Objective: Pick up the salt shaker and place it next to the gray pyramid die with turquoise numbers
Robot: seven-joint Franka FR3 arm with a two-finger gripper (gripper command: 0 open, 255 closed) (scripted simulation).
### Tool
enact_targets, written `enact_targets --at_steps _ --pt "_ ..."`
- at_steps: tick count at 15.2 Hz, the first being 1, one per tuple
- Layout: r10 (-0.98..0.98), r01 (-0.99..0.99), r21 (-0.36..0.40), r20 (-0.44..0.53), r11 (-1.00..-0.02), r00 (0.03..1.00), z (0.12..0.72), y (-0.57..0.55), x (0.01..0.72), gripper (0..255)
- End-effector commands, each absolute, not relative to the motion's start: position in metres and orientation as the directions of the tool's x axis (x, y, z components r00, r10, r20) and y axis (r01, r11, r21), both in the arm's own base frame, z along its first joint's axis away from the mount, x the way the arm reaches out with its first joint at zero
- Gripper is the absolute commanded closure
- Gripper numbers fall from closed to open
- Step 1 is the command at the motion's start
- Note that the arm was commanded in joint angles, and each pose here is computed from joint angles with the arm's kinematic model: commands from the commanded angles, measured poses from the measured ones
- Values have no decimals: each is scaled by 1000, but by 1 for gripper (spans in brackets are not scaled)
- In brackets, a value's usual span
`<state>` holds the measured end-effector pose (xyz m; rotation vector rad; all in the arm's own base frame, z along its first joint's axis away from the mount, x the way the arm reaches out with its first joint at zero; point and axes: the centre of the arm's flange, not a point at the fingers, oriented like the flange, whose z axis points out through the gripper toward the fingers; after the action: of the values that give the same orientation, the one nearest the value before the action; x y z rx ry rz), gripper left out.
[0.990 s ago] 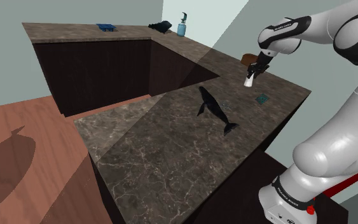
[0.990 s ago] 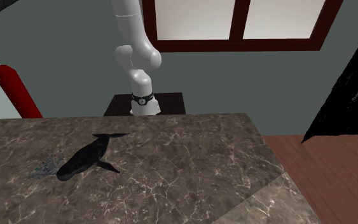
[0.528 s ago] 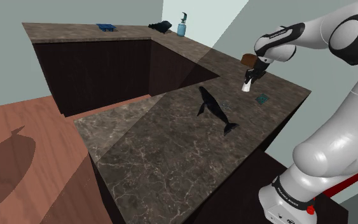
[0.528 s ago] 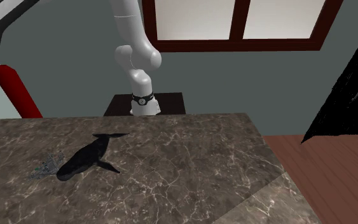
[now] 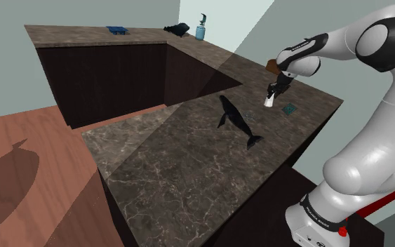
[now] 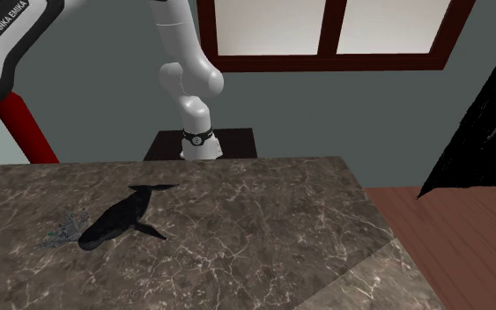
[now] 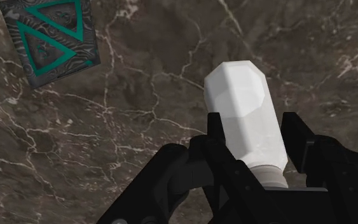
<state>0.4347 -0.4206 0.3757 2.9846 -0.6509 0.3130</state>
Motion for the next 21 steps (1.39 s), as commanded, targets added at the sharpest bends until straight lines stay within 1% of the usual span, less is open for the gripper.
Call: enact_targets --at_steps 1,4,12,13,18,21 --pt "-404 -419 26 214 -908 889 365 -421 436 255" --pt "-404 -419 26 214 -908 889 349 -421 436 255" --pt "-404 -419 26 214 -908 889 347 -421 436 255" --pt "-404 -419 26 214 -908 889 347 -421 436 0" --pt "-404 -419 26 214 -908 889 347 -421 436 0" --pt "-404 -419 26 214 -908 889 386 -417 428 0"
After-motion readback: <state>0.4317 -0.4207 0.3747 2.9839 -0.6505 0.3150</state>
